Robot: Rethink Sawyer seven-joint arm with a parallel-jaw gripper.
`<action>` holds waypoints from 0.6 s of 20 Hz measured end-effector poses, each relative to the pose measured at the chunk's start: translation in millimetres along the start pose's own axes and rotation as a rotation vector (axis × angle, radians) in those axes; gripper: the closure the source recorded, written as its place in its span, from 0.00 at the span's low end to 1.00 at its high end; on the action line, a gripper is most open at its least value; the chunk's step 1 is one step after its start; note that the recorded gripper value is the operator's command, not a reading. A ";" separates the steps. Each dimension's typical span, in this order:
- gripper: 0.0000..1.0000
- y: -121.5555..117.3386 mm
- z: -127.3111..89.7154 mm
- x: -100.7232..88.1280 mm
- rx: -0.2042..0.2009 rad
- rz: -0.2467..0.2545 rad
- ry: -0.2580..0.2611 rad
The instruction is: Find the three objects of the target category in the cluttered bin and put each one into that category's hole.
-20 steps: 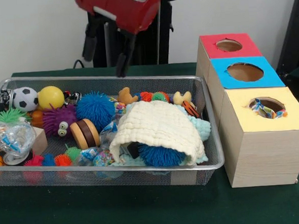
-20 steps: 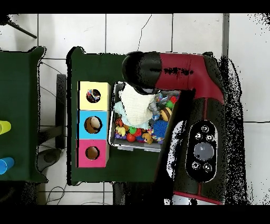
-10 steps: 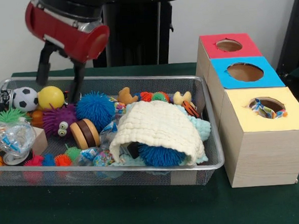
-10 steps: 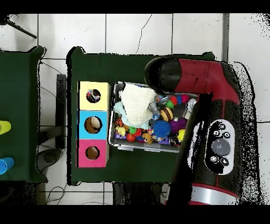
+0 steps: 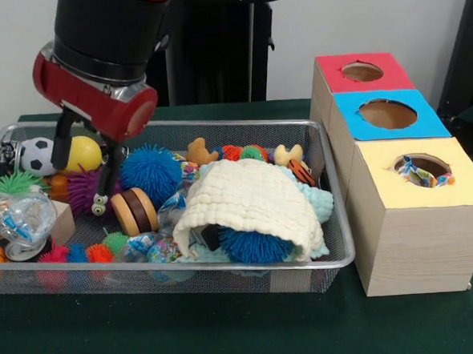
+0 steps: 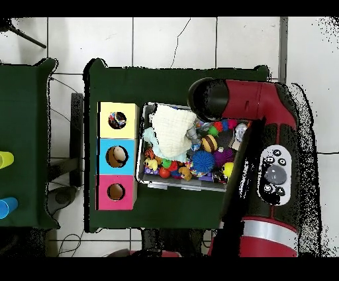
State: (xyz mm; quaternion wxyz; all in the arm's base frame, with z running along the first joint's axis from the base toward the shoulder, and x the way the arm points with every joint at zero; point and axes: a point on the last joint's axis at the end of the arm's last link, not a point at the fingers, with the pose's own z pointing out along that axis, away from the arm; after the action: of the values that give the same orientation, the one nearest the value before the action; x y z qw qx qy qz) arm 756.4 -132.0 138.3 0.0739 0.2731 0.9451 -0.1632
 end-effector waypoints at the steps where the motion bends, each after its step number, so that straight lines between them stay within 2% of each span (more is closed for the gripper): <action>1: 0.00 0.4 2.3 1.0 0.001 -0.001 0.002; 7: 0.00 4.3 15.3 5.7 -0.003 -0.008 0.004; 12: 0.00 5.5 17.0 5.9 -0.006 -0.010 -0.001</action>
State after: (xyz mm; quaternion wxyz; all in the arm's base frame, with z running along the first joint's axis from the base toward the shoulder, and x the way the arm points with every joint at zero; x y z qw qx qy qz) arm 755.3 -130.7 119.6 0.0744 0.2684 0.9469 -0.1610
